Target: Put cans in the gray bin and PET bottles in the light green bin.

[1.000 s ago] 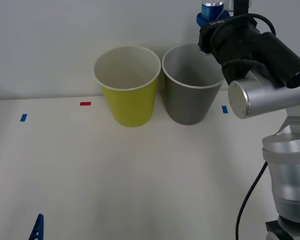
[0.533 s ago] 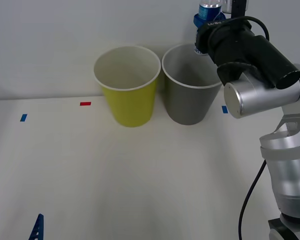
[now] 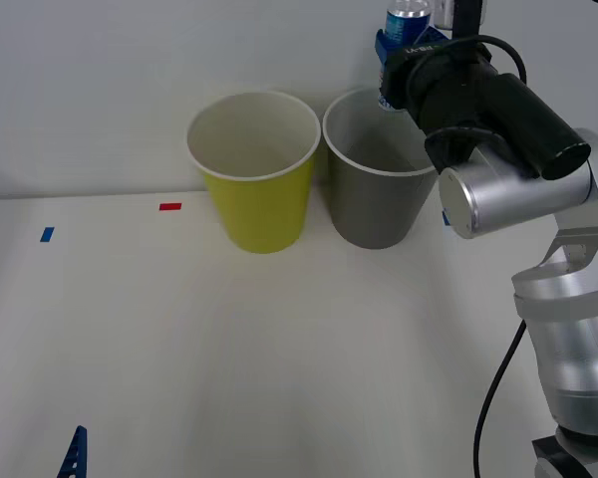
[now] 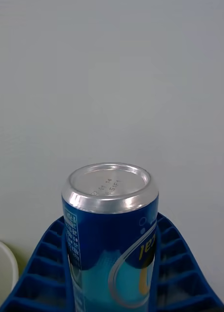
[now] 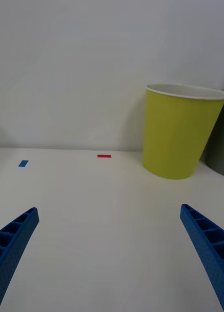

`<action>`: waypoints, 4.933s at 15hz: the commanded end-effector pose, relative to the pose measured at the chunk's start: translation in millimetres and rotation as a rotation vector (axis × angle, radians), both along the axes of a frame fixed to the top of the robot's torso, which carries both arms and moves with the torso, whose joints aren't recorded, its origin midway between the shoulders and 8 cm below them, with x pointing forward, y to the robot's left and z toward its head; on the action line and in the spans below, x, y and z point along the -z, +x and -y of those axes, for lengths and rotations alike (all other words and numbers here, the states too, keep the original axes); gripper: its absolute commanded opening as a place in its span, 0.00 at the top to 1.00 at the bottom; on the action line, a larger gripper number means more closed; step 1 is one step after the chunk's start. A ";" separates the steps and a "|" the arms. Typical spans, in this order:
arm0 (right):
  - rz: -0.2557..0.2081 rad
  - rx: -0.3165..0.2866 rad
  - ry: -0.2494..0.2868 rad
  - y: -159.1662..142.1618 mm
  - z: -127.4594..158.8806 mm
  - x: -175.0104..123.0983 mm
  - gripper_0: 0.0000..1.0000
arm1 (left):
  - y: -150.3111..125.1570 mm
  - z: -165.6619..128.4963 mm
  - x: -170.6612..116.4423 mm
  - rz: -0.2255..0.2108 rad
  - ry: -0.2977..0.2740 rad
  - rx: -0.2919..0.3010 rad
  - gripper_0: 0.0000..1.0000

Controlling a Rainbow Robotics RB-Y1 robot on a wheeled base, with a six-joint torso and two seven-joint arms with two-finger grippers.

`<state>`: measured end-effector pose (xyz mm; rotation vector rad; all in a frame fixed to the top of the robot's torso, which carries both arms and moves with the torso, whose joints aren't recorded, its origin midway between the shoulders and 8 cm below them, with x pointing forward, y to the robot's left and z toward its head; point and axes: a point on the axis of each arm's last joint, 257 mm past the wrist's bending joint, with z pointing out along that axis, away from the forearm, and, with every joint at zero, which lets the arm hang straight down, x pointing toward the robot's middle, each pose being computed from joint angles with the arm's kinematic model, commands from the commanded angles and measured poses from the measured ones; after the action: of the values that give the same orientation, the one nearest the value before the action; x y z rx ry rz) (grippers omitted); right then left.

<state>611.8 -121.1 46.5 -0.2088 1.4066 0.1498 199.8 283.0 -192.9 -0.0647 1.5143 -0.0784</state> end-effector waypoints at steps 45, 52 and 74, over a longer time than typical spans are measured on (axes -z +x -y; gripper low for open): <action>0.132 0.162 -0.008 -237.5 135.2 137.4 0.00 | 0.0 0.0 0.0 0.000 0.000 0.000 0.00; 0.089 0.154 -0.026 -253.4 145.9 157.4 0.00 | 0.0 0.0 0.0 0.000 0.000 0.000 0.00; -0.079 0.168 0.131 -371.8 139.7 258.2 0.00 | 0.0 0.0 0.0 0.000 0.000 0.000 0.00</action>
<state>240.1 -261.2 -211.6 0.0257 1.4798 0.1115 199.8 283.0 -192.9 -0.0648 1.5143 -0.0784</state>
